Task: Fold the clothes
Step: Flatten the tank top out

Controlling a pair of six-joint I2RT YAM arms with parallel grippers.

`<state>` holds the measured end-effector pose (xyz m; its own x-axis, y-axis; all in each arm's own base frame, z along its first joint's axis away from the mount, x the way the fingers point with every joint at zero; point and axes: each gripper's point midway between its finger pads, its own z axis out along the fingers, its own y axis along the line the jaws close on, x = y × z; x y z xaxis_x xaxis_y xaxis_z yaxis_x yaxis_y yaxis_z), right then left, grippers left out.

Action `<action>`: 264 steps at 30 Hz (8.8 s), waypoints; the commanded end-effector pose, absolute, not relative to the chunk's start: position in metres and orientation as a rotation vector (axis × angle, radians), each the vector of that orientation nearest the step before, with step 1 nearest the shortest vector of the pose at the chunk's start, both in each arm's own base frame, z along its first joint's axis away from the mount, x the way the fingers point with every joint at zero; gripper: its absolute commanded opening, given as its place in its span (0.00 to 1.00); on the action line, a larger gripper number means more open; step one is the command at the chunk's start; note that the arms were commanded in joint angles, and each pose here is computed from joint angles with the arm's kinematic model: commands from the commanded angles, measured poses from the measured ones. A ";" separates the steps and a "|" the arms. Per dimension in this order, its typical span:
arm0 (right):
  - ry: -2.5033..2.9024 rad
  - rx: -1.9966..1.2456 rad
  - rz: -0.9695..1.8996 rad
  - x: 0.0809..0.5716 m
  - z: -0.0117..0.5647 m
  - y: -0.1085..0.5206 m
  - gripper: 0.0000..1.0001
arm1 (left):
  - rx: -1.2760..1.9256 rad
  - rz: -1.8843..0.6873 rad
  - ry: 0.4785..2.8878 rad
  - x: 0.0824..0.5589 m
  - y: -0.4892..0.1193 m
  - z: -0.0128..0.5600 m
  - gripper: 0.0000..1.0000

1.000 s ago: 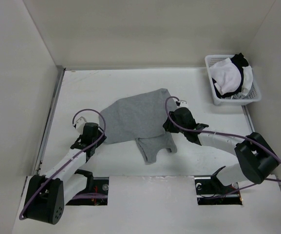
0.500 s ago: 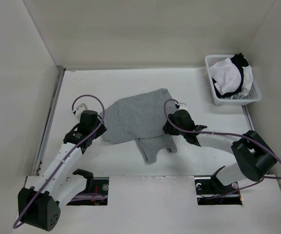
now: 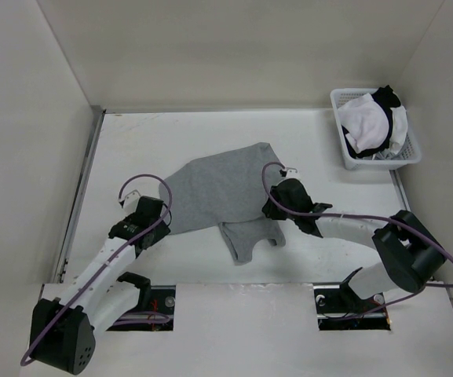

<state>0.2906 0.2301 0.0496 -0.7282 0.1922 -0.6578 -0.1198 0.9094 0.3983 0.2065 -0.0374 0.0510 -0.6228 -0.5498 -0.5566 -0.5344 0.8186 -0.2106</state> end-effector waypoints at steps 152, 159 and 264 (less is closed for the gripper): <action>2.509 0.029 0.178 0.190 0.008 0.239 0.36 | -0.655 -0.813 1.731 0.268 -0.078 0.174 0.06; 2.551 0.012 0.172 0.180 -0.004 0.241 0.30 | -0.649 -0.808 1.726 0.270 -0.078 0.177 0.06; 1.179 -0.034 0.782 0.149 0.630 0.094 0.00 | -0.381 -0.829 0.784 0.186 -0.030 0.648 0.06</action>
<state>0.0893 0.0597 0.6600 0.2204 0.6433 -0.7332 -0.6610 0.6513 0.3727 0.1463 -0.0334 0.6618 0.4440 -0.7937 -0.4158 0.5818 0.6083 -0.5399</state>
